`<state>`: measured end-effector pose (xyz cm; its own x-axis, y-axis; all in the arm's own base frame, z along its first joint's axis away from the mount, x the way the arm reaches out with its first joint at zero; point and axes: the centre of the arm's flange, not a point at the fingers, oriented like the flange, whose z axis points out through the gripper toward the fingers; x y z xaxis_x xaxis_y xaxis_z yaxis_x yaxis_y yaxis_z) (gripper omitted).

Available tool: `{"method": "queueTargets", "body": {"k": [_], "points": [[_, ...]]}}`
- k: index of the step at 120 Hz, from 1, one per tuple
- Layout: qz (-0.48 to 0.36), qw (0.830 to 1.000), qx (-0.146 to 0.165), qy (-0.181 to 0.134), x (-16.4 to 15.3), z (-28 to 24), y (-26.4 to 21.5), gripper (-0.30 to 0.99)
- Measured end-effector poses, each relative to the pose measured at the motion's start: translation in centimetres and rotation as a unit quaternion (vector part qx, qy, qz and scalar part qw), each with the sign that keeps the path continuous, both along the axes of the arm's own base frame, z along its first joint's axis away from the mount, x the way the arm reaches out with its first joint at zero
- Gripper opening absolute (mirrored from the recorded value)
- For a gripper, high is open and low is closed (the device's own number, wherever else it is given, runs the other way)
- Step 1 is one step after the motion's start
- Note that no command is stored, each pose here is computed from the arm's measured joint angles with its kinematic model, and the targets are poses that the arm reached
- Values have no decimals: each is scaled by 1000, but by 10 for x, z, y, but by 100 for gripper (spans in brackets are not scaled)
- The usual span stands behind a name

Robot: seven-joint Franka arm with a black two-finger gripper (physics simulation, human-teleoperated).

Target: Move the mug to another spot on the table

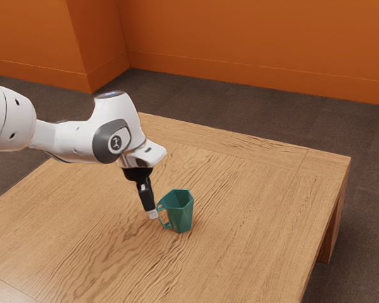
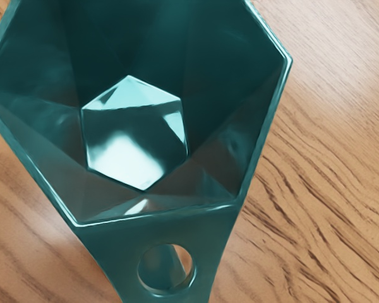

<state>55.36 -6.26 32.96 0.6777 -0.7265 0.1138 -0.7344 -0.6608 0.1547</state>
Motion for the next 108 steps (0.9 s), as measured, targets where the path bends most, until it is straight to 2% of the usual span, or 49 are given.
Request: {"method": "queueTargets", "body": {"k": [60, 66, 92, 108], "points": [[10, 1000, -11, 4, 15, -41, -3, 69], [11, 1000, -12, 3, 15, -41, -3, 62], [10, 1000, -12, -2, 16, -37, -3, 18], [9, 1000, -12, -9, 16, -30, -3, 10]]}}
